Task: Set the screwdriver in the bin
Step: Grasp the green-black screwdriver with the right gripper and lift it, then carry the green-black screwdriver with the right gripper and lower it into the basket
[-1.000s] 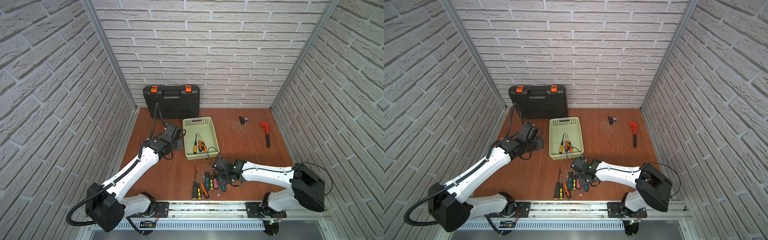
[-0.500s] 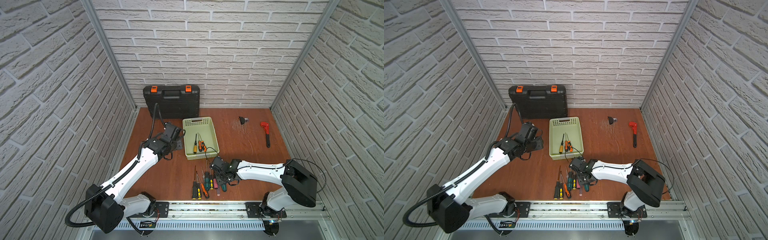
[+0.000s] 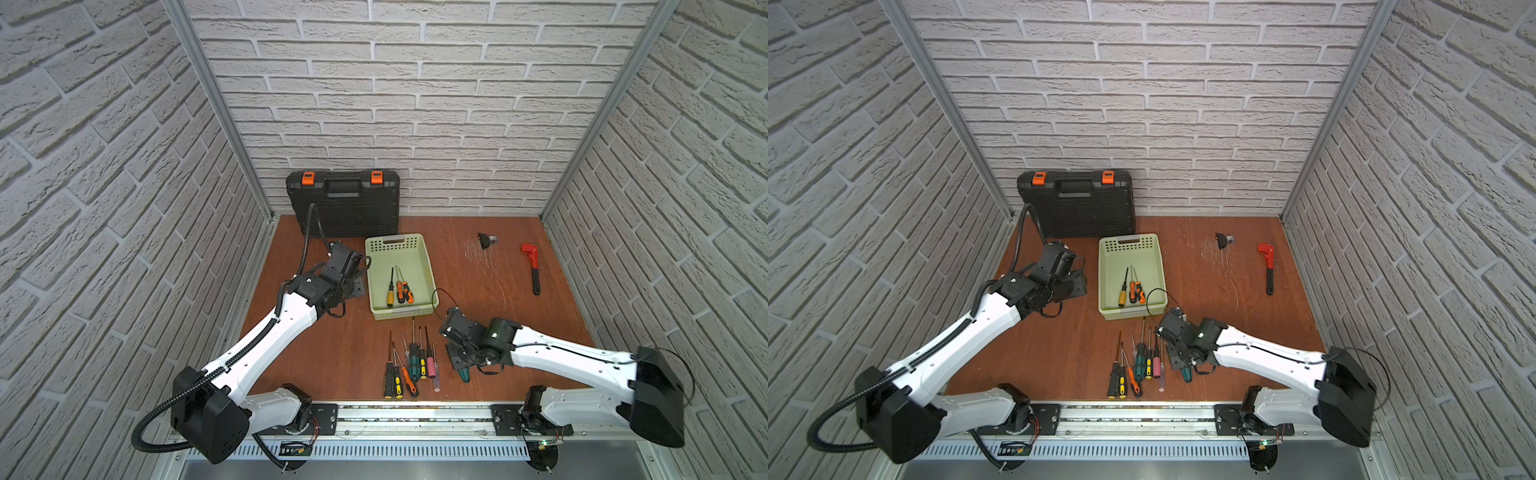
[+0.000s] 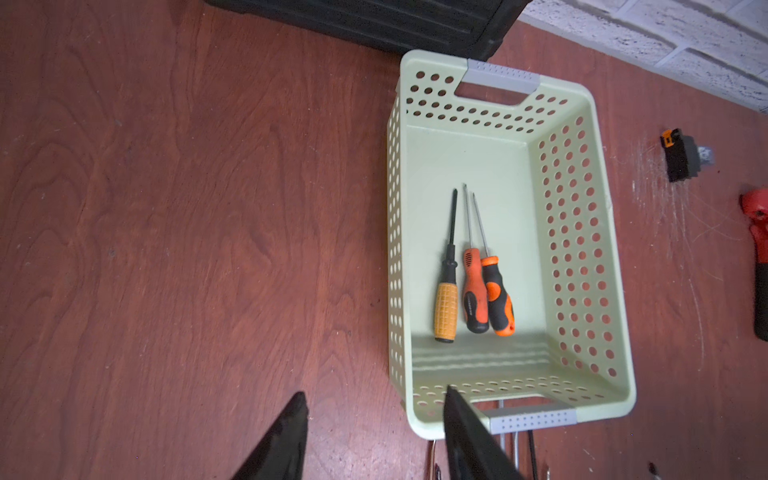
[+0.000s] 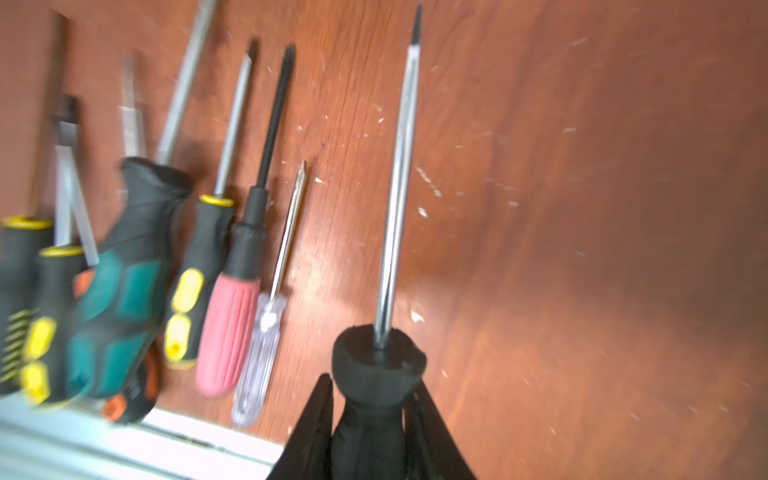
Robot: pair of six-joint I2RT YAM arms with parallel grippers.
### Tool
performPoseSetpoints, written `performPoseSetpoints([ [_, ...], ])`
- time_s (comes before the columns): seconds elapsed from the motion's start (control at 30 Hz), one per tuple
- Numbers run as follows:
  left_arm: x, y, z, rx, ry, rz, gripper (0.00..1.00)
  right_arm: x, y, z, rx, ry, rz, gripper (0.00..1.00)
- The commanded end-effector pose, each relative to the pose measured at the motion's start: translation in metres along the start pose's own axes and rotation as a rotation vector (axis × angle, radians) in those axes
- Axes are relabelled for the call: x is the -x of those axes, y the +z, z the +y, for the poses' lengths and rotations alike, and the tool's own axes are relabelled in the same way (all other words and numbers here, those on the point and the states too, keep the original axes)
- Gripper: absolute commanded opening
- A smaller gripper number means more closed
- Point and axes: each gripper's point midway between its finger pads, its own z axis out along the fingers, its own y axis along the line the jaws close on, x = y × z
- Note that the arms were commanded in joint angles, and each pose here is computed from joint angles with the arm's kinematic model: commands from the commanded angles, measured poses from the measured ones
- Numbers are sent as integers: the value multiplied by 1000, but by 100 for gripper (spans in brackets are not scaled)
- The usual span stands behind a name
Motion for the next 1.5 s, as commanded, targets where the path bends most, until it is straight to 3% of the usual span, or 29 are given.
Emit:
performPoseSetpoints([
  [0.0, 25, -4, -13, -41, -16, -57, 53, -17, -31, -37, -89, 34, 13, 6],
  [0.17, 37, -13, -18, -59, -15, -81, 53, 10, -73, -42, -44, 81, -140, 6],
  [0.3, 34, -19, -11, -49, -22, -85, 54, 64, -105, -23, -26, 7, -243, 6],
  [0.47, 32, -24, 1, -36, -40, -101, 54, 142, -119, 20, 109, -61, -292, 5],
  [0.67, 23, -30, 17, -16, -77, -116, 54, 211, -89, 47, 127, -134, -282, 6],
  [0.87, 13, -34, 32, 7, -100, -110, 54, 246, -48, 66, 99, -187, -210, 5],
  [1.03, 13, -37, 38, 12, -122, -122, 54, 263, -13, 77, 114, -180, -176, 6],
  [1.47, 19, -33, 43, 10, -133, -116, 55, 261, 66, 65, -28, -182, -48, 6],
])
